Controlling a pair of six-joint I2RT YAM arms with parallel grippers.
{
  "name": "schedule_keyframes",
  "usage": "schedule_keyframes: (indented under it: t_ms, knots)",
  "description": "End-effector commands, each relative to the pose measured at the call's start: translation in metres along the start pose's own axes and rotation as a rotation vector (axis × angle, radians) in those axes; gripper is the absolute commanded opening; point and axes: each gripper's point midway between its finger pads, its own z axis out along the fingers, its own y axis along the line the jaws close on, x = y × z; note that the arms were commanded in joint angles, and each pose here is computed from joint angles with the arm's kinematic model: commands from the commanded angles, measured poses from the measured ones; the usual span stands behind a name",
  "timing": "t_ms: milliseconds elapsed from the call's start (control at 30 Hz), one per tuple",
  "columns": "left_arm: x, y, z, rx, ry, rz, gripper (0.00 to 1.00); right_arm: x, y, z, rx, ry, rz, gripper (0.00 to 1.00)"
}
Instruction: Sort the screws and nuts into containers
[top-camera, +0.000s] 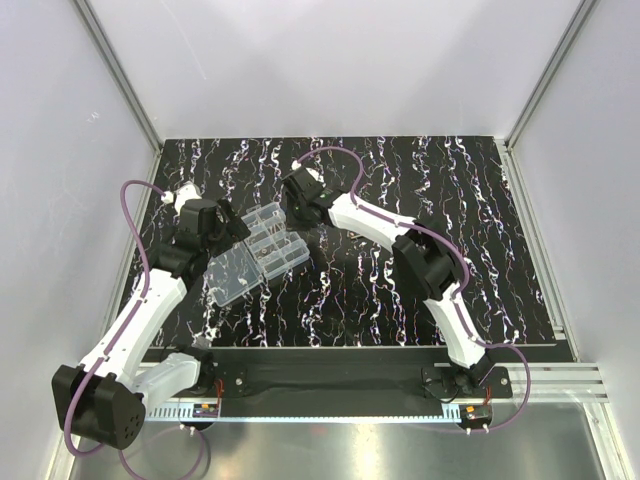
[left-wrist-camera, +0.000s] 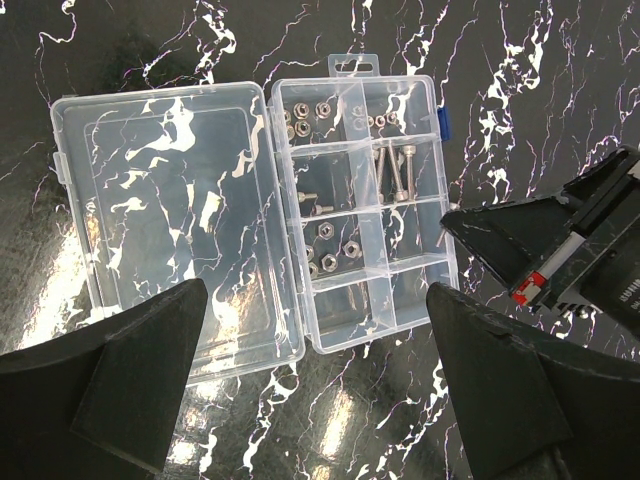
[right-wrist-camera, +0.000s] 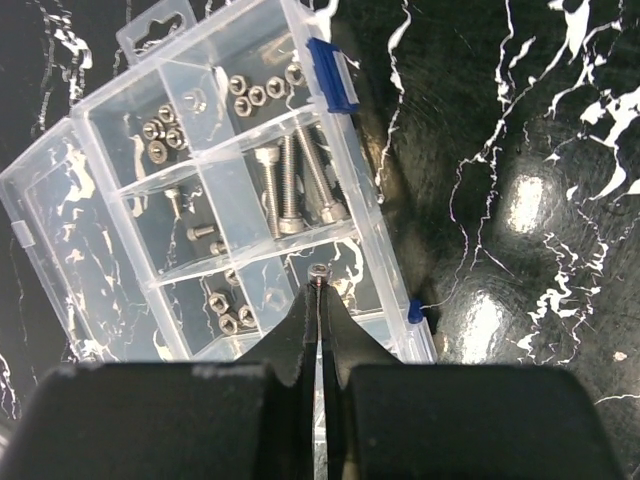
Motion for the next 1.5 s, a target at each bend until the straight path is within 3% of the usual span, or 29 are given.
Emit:
schedule_keyframes:
  t_ms: [0,367,467,500,633,733,867,967,1033,1067,1133,1267,1367,1467]
  knots:
    - [-0.010,-0.004,-0.001,0.011,-0.037,0.003,0.99,-0.002,0.003,0.003,0.015,-0.014,0.014,0.00]
    - [-0.010,-0.004,-0.002,0.015,-0.040,0.002,0.99,-0.004,0.016,-0.005,-0.017,-0.011,-0.010,0.05]
    - [-0.010,-0.004,-0.002,0.014,-0.041,0.002,0.99,-0.002,0.020,-0.005,-0.025,-0.007,-0.019,0.14]
    - [-0.009,-0.004,-0.002,0.015,-0.038,0.003,0.99,0.001,0.018,-0.003,-0.019,0.004,-0.020,0.24]
    - [-0.010,-0.004,-0.002,0.016,-0.041,0.001,0.99,-0.004,0.022,-0.011,-0.024,0.004,-0.023,0.40]
    - [-0.010,-0.004,-0.002,0.016,-0.041,0.001,0.99,-0.015,0.029,-0.024,-0.036,-0.017,-0.026,0.48]
    - [-0.010,-0.005,-0.002,0.019,-0.042,0.000,0.99,-0.037,0.025,-0.049,-0.013,-0.051,-0.022,0.51]
    - [-0.009,-0.006,-0.002,0.027,-0.040,0.002,0.99,-0.047,-0.020,-0.066,0.090,-0.051,0.044,0.52]
    - [-0.007,-0.009,-0.001,0.045,-0.033,0.004,0.99,-0.070,-0.060,-0.092,0.164,-0.118,0.130,0.52]
    - [-0.007,-0.012,-0.001,0.059,-0.031,0.013,0.99,-0.054,-0.092,-0.090,0.236,-0.088,0.156,0.52]
    - [-0.004,-0.020,-0.001,0.105,-0.018,0.027,0.99,-0.067,-0.137,-0.115,0.310,-0.151,0.250,0.52]
    - [-0.001,-0.030,-0.002,0.157,0.000,0.071,0.99,-0.020,-0.220,-0.128,0.478,-0.097,0.371,0.50]
    - [0.001,-0.030,-0.001,0.155,0.008,0.073,0.99,-0.010,-0.244,-0.134,0.533,-0.121,0.404,0.50]
    - [0.002,-0.032,0.000,0.160,0.013,0.077,0.99,-0.003,-0.258,-0.126,0.562,-0.117,0.322,0.47]
